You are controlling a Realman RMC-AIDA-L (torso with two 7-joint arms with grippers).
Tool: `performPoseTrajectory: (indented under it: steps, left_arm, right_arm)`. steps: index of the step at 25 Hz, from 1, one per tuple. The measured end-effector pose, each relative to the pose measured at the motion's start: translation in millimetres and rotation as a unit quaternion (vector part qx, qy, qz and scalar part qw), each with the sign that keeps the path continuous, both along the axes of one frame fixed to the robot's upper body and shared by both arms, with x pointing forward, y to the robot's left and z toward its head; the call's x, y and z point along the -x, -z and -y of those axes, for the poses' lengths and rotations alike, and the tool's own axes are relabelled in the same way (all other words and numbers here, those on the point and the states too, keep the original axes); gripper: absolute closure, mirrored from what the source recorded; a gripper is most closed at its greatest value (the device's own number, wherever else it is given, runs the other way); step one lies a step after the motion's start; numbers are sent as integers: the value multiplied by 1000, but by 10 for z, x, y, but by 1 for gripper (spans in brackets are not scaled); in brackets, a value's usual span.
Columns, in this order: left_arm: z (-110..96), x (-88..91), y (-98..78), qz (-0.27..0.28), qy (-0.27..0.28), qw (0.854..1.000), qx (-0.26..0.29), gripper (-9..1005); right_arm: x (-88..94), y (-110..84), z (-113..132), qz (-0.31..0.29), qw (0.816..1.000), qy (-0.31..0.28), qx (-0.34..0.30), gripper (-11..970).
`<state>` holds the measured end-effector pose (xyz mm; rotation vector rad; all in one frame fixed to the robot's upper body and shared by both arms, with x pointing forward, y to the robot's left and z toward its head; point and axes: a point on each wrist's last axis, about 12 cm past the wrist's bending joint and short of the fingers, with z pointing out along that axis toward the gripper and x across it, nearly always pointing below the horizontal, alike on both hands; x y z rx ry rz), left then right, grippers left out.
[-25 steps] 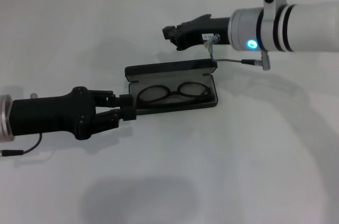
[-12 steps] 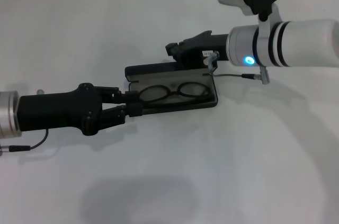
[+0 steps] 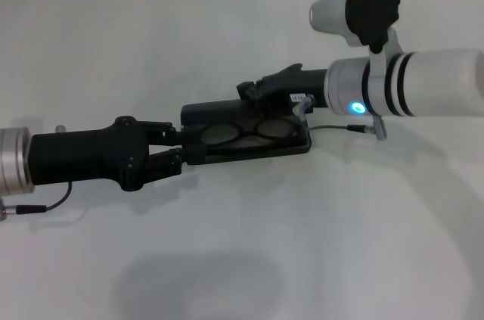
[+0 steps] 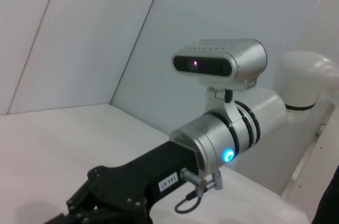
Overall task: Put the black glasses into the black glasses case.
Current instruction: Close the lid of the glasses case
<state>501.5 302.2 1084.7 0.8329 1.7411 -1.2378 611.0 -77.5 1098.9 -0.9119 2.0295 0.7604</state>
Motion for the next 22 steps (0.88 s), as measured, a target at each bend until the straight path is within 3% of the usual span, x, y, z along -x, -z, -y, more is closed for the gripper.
performPoseTrajectory:
  steps: [22]
  left_arm:
    - [16, -62, -26, 6, -4, 1000, -3, 650]
  right_arm:
    - [298, 249, 37, 52, 998, -28, -10, 961]
